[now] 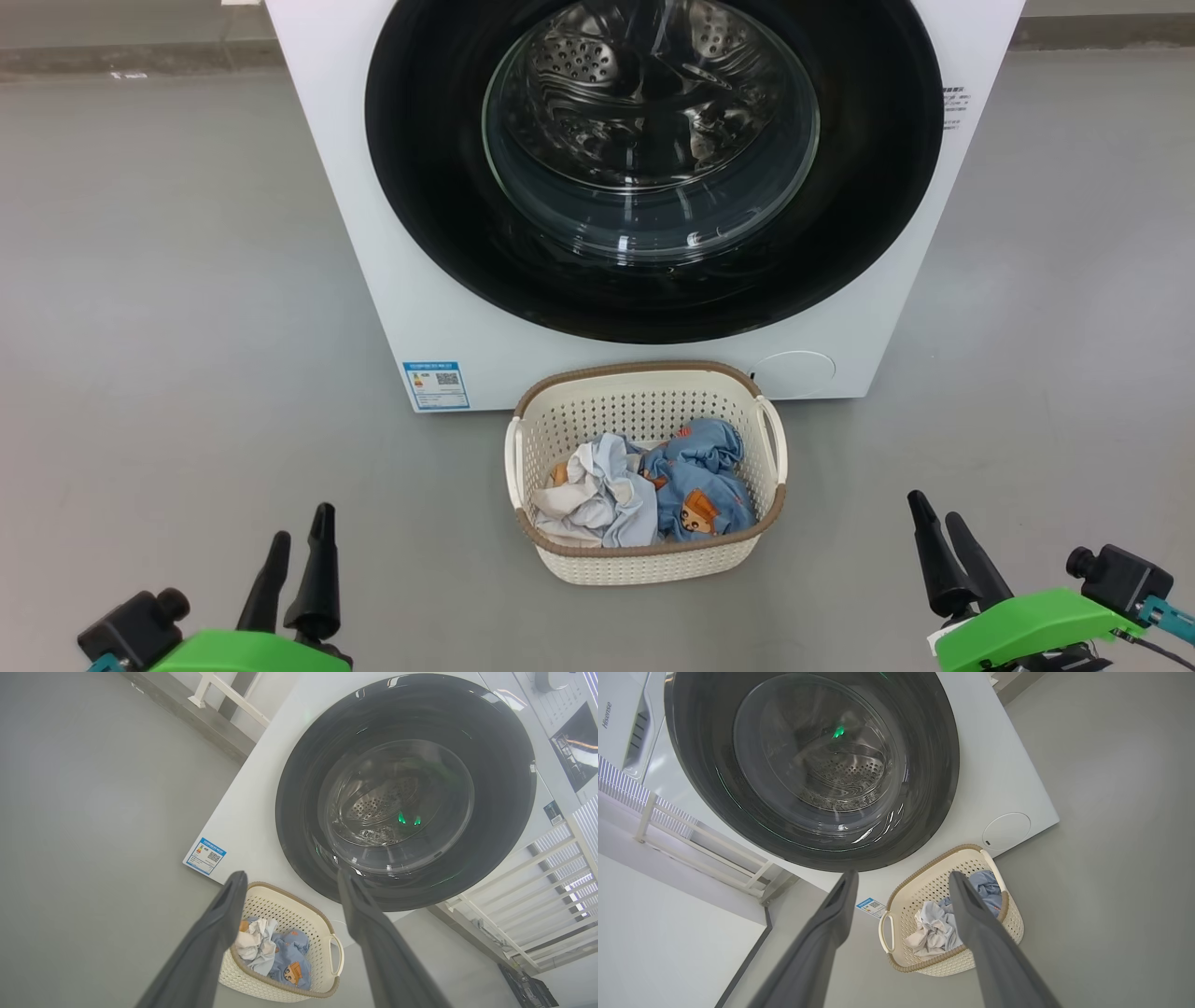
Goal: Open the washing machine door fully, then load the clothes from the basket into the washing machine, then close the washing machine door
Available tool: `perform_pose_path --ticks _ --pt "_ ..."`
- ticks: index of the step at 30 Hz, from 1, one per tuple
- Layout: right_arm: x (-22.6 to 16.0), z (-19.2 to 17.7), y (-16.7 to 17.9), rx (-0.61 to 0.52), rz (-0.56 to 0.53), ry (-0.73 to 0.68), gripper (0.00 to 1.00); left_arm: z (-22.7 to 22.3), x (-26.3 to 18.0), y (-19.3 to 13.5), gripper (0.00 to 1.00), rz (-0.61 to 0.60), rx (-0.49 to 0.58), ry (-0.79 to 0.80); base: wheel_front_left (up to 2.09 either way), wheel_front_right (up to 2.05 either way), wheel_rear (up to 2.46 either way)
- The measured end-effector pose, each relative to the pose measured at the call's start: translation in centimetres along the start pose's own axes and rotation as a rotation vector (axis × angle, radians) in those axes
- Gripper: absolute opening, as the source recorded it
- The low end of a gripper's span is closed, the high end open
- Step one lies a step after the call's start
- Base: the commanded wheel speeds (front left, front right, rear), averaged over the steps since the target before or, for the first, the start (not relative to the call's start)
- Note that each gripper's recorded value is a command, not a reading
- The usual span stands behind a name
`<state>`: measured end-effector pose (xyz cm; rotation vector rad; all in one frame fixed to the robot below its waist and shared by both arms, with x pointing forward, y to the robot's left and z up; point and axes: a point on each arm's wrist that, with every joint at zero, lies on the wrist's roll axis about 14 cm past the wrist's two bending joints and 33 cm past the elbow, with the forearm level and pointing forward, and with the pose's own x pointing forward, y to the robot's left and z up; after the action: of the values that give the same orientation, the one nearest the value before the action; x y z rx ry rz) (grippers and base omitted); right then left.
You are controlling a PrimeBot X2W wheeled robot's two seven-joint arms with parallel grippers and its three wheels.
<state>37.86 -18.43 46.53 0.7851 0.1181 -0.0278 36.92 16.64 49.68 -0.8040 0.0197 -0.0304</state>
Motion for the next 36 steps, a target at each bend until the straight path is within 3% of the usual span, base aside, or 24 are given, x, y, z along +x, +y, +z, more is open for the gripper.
perform_pose_path --ticks 36 --pt "0.5 0.8 0.7 -0.412 0.076 -0.034 1.0 0.6 0.0 -2.0 1.0 -0.101 0.367 -0.054 0.0 0.0 0.0"
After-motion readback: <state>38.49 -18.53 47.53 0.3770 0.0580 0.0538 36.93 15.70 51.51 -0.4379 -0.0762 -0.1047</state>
